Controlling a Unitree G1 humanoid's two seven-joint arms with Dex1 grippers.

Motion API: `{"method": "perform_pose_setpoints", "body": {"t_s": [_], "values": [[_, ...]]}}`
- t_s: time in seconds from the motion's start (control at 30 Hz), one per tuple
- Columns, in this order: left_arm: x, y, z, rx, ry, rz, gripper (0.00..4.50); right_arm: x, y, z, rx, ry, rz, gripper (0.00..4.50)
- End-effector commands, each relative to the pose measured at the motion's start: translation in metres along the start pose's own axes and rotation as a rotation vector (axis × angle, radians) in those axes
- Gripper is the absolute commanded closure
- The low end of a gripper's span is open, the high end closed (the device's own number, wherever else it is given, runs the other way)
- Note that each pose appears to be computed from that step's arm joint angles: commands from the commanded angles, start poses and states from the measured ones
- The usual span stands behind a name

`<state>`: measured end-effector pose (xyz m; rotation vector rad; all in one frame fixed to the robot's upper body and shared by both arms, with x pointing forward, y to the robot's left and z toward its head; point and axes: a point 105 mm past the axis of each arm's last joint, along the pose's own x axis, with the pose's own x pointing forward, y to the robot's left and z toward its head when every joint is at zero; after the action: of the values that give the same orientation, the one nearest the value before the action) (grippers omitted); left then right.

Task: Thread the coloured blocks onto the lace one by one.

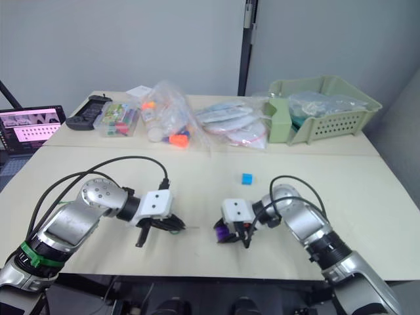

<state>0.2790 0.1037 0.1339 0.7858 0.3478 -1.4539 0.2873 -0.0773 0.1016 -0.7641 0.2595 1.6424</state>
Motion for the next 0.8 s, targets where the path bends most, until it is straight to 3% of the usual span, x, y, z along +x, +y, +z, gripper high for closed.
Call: {"method": "perform_pose_setpoints", "body": {"t_s": [0.03, 0.23, 0.43, 0.8], "values": [[-0.001, 0.003, 0.012, 0.029, -0.003, 0.008, 4.50, -0.003, -0.006, 0.006, 0.031, -0.022, -0.083, 3.13], [0.010, 0.006, 0.008, 0.002, 0.075, 0.008, 4.50, 0.001, -0.007, 0.005, 0.170, -0.016, -0.214, 3.13], [0.022, 0.003, 0.007, 0.005, 0.110, -0.009, 4.50, 0.003, -0.001, 0.005, 0.226, -0.007, -0.253, 3.13], [0.038, 0.005, 0.018, 0.019, 0.072, 0.000, 4.50, 0.007, 0.003, 0.013, 0.234, -0.011, -0.255, 3.13]]}}
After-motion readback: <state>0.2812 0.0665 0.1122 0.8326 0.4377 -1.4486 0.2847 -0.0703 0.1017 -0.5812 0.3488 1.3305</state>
